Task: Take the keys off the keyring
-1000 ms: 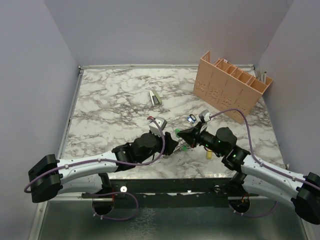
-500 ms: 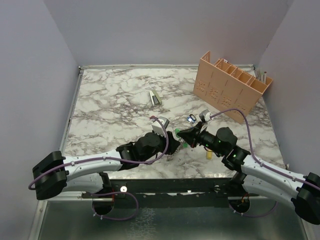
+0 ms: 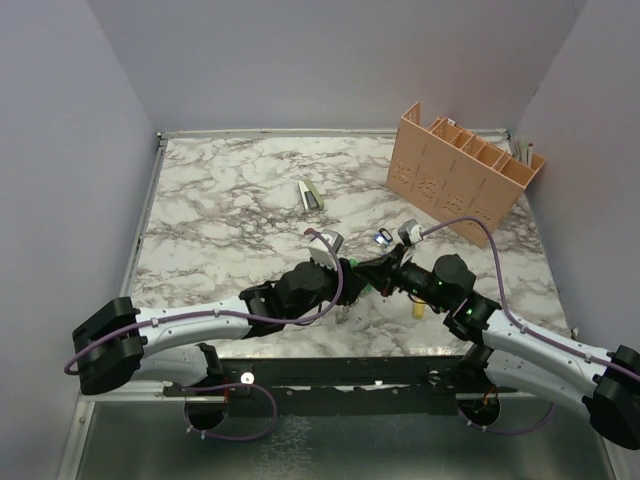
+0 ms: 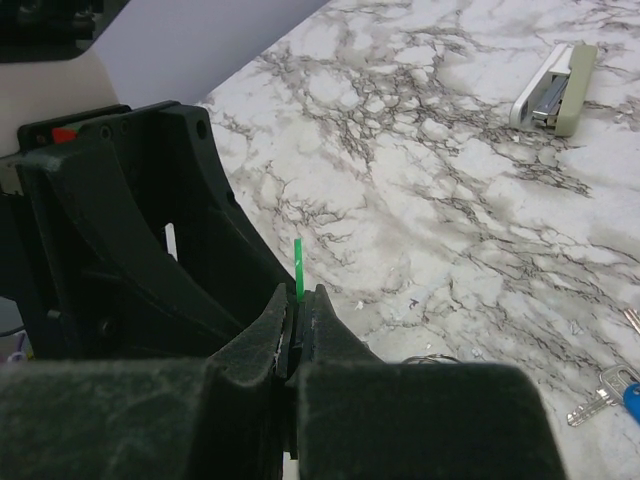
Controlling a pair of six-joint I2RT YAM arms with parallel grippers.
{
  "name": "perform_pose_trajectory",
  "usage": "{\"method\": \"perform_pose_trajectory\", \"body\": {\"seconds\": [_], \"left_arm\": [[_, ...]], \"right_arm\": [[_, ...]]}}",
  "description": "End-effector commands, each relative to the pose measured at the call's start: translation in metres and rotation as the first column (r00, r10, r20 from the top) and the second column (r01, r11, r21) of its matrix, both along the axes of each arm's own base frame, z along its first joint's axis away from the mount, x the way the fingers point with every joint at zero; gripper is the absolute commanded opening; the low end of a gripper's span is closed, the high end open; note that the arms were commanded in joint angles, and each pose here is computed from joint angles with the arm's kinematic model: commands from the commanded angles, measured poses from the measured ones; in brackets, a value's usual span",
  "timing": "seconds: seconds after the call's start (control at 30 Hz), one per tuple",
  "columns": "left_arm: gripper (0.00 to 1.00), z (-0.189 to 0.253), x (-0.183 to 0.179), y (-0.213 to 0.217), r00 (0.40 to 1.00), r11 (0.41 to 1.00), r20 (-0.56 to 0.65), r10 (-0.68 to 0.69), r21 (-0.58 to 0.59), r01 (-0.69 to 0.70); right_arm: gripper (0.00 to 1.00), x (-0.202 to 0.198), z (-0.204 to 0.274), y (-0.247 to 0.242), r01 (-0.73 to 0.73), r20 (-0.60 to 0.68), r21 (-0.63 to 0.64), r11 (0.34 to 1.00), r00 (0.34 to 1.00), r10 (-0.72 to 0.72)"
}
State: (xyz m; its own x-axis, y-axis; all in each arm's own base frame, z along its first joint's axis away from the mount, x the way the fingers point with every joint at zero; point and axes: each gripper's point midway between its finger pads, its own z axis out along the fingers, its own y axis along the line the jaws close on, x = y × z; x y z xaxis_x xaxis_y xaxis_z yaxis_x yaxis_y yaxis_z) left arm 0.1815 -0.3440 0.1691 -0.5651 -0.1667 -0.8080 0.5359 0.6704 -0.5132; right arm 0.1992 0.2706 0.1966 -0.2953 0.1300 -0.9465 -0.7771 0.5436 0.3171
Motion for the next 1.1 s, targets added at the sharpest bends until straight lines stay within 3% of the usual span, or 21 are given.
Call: {"method": "perform_pose_trajectory", "body": {"seconds": [0.0, 0.73, 0.9, 1.07], "left_arm": [[0.42, 0.011, 0.009, -0.008, 0.999, 0.999, 0.01, 0.031, -0.032, -0.031], [0.4, -0.014, 0.008, 0.018, 0.998, 0.995, 0.032, 0.05, 0.089, -0.053], [0.17, -0.015, 0.004, 0.018, 0.999, 0.997, 0.034, 0.031, 0.07, -0.033], [0.09, -0.016, 0.003, 0.015, 0.999, 0.998, 0.034, 0.023, 0.052, -0.025]], "right_arm": [[0.01, -0.005, 0.019, 0.004, -0.036, 0.042, 0.05, 0.998, 0.999, 0.034], [0.01, -0.001, 0.024, -0.007, 0.024, 0.051, 0.064, 0.998, 0.998, -0.028], [0.01, -0.001, 0.02, -0.003, 0.013, 0.031, 0.053, 0.999, 0.999, -0.014], [0.02, 0.001, 0.016, 0.001, 0.007, 0.01, 0.051, 0.999, 1.0, -0.007]]}}
